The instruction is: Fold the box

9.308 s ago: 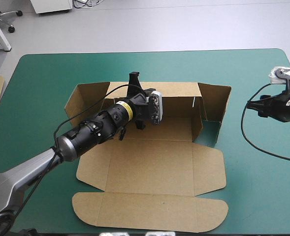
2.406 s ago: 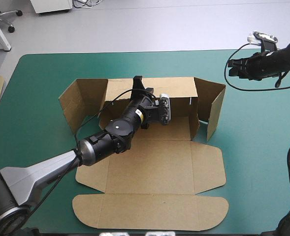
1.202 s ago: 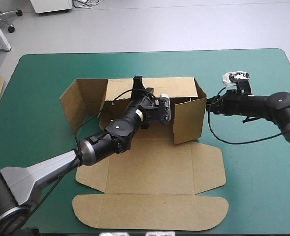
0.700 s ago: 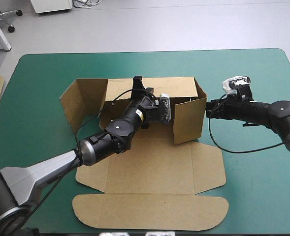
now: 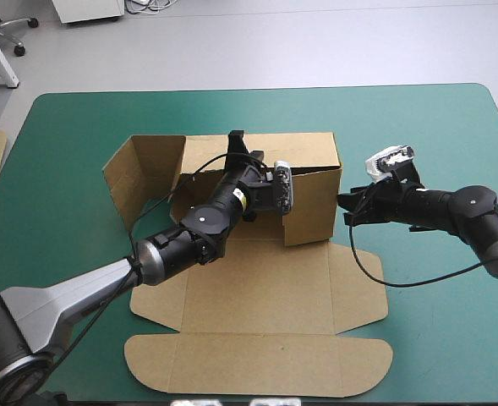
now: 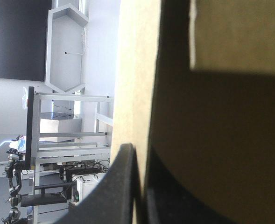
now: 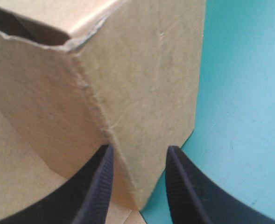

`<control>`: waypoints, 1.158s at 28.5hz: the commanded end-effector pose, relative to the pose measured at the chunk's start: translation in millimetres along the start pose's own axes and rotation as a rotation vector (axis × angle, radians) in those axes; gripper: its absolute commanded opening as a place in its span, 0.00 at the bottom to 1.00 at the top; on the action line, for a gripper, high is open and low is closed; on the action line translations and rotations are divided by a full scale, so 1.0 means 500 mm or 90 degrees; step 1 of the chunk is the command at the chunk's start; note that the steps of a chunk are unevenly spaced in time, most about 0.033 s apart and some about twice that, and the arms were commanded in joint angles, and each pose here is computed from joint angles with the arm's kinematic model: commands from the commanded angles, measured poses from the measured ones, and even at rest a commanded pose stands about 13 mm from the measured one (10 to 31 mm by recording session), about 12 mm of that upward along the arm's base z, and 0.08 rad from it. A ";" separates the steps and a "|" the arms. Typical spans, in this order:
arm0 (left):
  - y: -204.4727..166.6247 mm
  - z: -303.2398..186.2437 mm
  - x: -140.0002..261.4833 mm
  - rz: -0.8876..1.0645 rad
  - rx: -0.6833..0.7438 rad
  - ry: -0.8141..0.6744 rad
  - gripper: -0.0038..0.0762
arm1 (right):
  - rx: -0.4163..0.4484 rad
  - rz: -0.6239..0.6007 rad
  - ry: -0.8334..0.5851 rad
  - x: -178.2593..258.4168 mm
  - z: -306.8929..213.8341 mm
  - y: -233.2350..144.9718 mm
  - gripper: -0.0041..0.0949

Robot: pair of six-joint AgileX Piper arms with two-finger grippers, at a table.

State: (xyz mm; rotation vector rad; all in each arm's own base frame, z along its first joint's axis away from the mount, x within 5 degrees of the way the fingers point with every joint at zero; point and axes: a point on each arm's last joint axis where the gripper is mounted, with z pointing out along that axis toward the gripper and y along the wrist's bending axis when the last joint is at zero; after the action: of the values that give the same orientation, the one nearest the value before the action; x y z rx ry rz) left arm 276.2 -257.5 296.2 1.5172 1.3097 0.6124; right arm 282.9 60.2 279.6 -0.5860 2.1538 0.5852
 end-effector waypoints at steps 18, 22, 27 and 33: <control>0.017 -0.012 0.009 -0.059 -0.018 0.022 0.03 | -0.001 -0.086 -0.065 -0.032 -0.020 0.015 0.70; 0.018 -0.012 0.009 -0.051 -0.021 0.021 0.03 | -0.008 -0.083 -0.071 -0.035 -0.016 0.024 0.69; 0.019 -0.012 0.008 -0.044 -0.025 0.020 0.03 | -0.005 -0.090 -0.064 -0.037 0.020 0.040 0.66; 0.020 -0.013 0.008 -0.044 -0.026 0.017 0.03 | -0.006 -0.067 -0.062 -0.038 0.027 0.037 0.65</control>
State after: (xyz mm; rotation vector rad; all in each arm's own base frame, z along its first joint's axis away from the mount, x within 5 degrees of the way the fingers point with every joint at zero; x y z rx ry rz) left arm 277.1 -257.8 296.3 1.5165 1.2887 0.6336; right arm 289.9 85.8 270.7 -0.7107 2.0821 0.5459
